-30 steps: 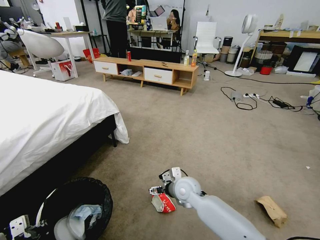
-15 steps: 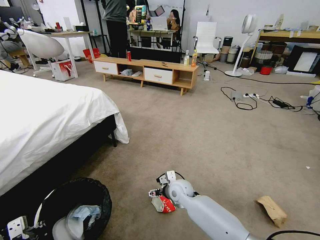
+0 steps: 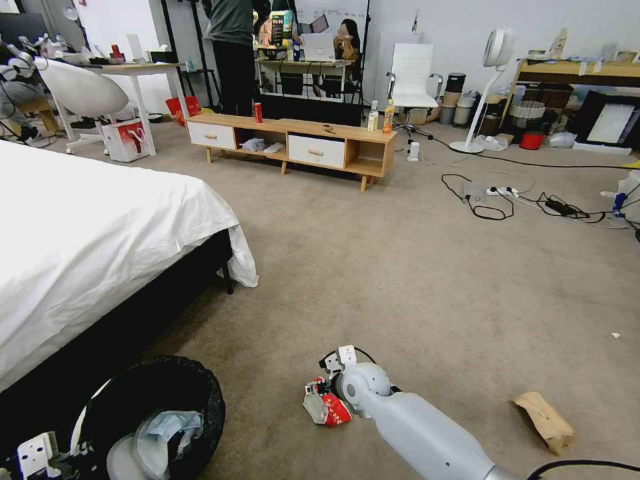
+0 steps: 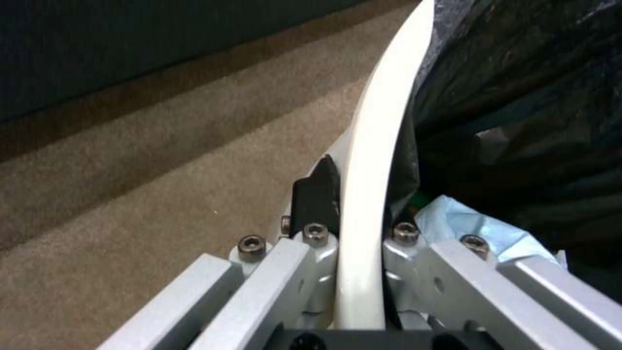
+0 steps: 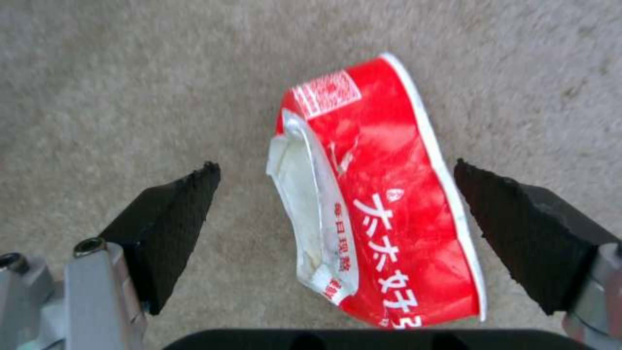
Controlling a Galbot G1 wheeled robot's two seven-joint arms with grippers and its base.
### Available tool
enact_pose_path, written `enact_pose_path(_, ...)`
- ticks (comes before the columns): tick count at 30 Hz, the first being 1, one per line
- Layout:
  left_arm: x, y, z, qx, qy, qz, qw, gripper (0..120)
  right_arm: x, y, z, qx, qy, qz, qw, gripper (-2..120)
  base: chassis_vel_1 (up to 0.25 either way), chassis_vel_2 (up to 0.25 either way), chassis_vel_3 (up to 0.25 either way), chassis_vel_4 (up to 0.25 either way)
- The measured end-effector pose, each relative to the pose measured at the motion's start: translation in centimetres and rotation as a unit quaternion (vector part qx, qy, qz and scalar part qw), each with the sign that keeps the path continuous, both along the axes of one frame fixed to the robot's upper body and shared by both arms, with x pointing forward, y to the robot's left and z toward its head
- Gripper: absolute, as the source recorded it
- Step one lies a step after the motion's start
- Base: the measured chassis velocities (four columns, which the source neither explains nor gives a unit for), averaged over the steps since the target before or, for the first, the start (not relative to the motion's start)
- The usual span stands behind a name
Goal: Pick up the trash bin and place the garbage on the floor into it.
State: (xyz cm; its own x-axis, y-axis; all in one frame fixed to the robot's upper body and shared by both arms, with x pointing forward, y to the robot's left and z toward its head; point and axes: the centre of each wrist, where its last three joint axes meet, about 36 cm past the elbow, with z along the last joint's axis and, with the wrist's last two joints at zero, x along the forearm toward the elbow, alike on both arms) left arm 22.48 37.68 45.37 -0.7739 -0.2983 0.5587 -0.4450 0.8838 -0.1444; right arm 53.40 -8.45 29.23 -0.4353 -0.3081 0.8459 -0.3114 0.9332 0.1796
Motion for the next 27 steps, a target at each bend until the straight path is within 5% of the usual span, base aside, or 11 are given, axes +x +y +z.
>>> enact_pose_path(19, -0.2, 0.1, -0.2, 0.000, 0.005, 0.002, 1.0000, 1, 0.6, -0.3, -4.0, -0.012, 0.010, 0.000, 1.000, 93, 0.000, 0.000, 0.000, 0.000)
enact_pose_path(27, -0.1, 0.2, -0.3, 0.000, 0.005, 0.002, 1.0000, 1, 0.6, -0.4, -4.9, -0.020, 0.004, 0.002, 1.000, 80, 0.000, 0.000, 0.000, 0.000)
